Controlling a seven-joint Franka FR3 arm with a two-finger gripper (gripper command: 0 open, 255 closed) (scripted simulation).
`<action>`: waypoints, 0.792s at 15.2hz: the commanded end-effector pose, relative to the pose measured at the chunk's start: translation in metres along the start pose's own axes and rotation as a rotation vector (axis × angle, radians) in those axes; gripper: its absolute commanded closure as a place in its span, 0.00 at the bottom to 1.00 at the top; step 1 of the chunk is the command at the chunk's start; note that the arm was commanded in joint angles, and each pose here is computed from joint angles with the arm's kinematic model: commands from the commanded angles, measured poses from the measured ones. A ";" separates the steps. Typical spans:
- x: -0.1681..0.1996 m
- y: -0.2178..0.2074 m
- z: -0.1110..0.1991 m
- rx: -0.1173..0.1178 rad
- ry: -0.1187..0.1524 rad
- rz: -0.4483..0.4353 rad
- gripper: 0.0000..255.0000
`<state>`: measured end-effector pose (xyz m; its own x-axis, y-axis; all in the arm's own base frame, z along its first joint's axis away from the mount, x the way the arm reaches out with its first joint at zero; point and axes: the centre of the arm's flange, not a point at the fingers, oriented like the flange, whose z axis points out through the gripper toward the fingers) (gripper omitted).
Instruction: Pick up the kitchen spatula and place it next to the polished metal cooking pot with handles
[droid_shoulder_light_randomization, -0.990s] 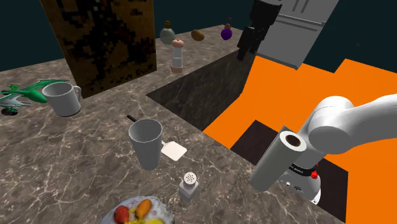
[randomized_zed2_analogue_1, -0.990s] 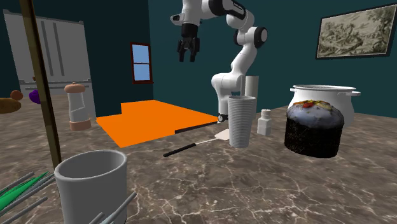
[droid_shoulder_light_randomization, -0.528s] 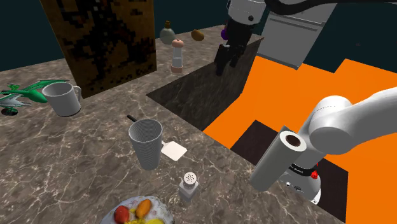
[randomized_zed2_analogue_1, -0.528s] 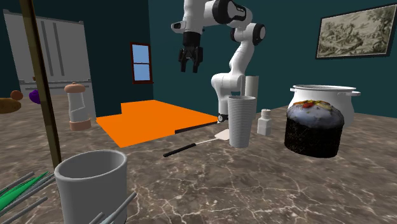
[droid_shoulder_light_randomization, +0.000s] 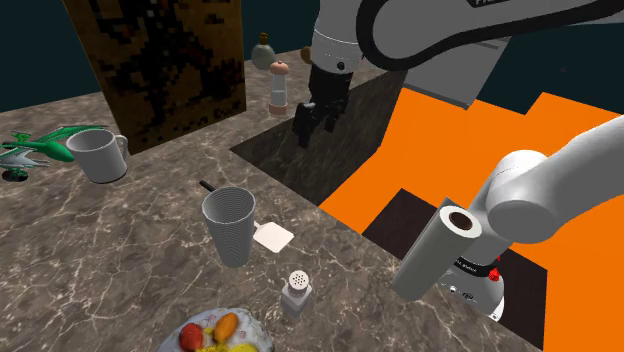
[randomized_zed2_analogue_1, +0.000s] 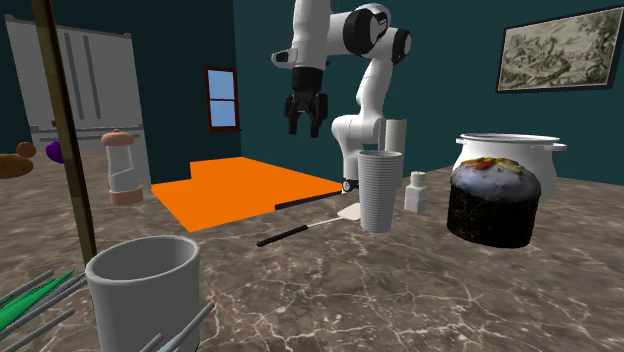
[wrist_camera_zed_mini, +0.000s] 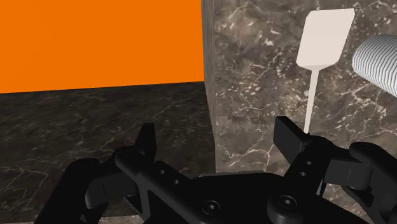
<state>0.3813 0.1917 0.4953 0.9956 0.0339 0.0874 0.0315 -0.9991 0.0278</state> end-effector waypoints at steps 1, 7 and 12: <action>0.011 -0.022 0.018 0.005 -0.002 -0.001 0.00; 0.036 -0.083 0.061 0.016 -0.010 -0.006 0.00; 0.056 -0.133 0.097 0.024 -0.017 -0.010 0.00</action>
<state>0.4379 0.3136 0.4087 0.9965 0.0433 0.0718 0.0429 -0.9991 0.0070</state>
